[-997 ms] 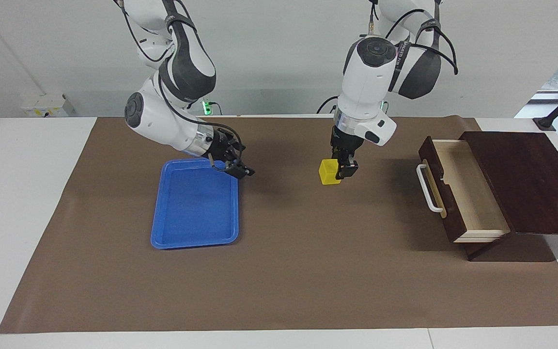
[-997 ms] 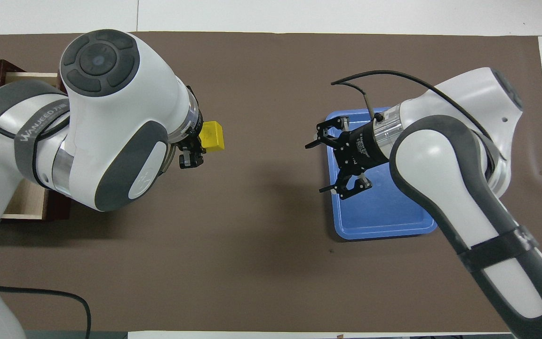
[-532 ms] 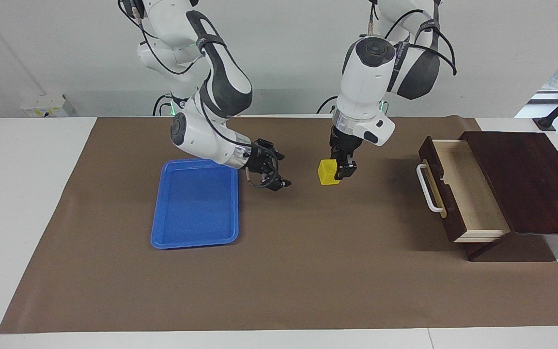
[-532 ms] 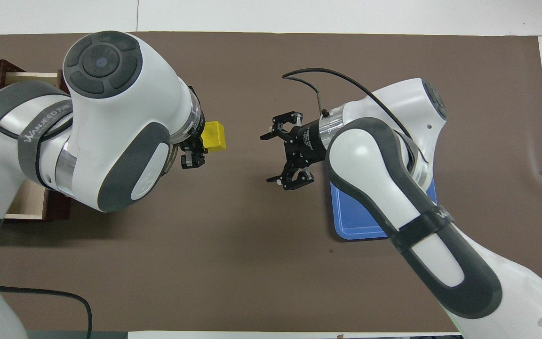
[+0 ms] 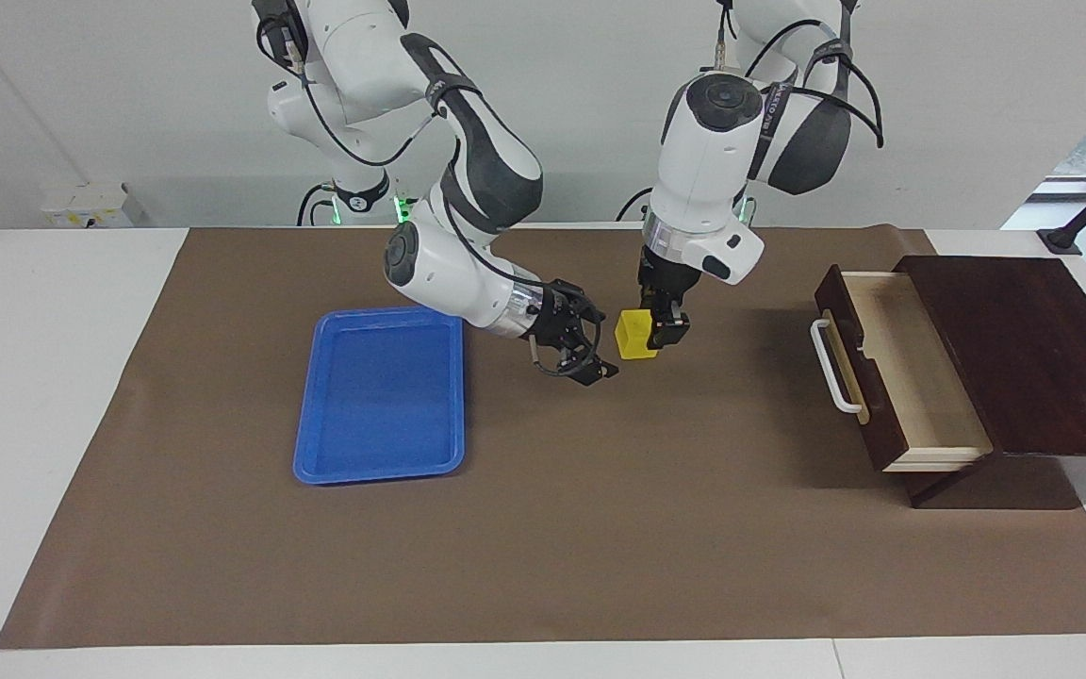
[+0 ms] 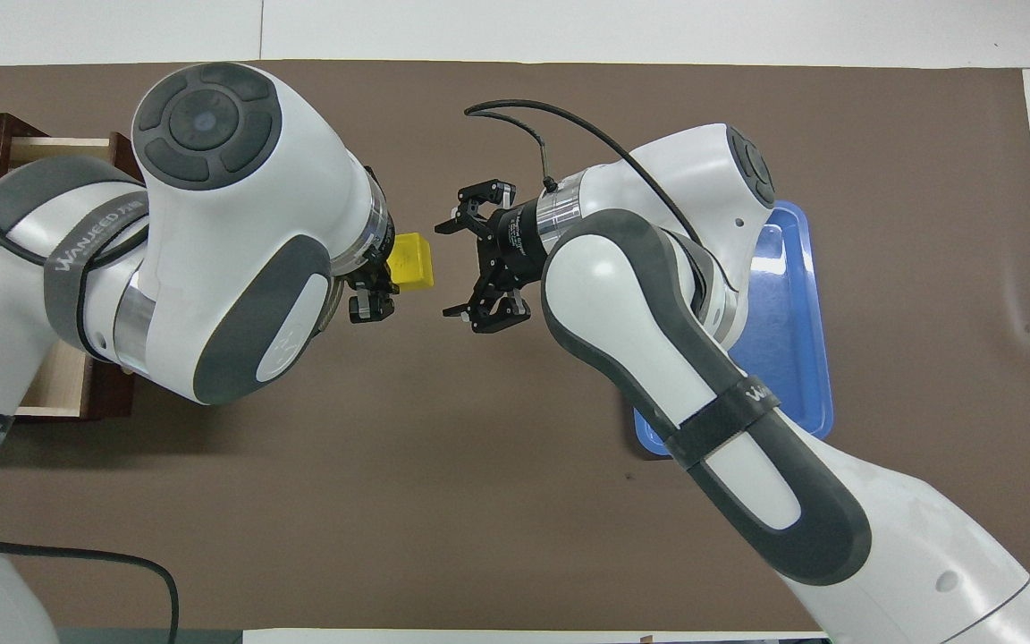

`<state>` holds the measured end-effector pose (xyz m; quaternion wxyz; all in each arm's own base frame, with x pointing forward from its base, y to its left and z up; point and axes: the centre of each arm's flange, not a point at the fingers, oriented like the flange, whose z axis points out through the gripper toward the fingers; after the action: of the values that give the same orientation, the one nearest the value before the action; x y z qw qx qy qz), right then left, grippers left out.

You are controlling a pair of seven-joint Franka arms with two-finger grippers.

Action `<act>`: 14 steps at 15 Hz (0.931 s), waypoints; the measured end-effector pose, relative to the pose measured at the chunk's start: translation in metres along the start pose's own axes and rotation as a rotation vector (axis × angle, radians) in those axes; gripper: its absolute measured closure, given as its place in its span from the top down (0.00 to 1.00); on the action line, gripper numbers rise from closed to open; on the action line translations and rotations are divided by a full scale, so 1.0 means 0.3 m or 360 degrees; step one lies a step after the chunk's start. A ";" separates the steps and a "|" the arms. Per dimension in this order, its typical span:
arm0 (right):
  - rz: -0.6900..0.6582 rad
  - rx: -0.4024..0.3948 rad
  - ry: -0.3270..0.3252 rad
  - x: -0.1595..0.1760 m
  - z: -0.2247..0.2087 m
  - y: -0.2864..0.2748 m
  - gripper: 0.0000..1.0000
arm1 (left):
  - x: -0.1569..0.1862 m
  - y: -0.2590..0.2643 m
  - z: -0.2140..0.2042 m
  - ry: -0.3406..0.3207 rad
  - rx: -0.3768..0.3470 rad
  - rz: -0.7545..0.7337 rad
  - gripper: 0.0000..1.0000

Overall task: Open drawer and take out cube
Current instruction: 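Hold the cube with the left gripper while the right gripper approaches it, then close the right gripper on the yellow cube beside the left gripper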

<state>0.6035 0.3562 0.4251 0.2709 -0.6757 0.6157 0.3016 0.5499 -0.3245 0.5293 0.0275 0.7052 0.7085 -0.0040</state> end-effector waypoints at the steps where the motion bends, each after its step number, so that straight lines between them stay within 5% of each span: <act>1: -0.0012 -0.0005 -0.0003 -0.014 0.003 0.003 1.00 | 0.000 0.000 0.000 0.0000 0.0000 0.0000 0.55; 14: -0.0067 -0.0033 -0.0021 -0.084 0.029 0.017 1.00 | -0.034 -0.047 0.019 0.0048 0.0084 0.0041 0.55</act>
<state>0.5964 0.3788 0.4379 0.2743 -0.6893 0.5964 0.3066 0.5361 -0.3350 0.5235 -0.0017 0.7147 0.6994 -0.0118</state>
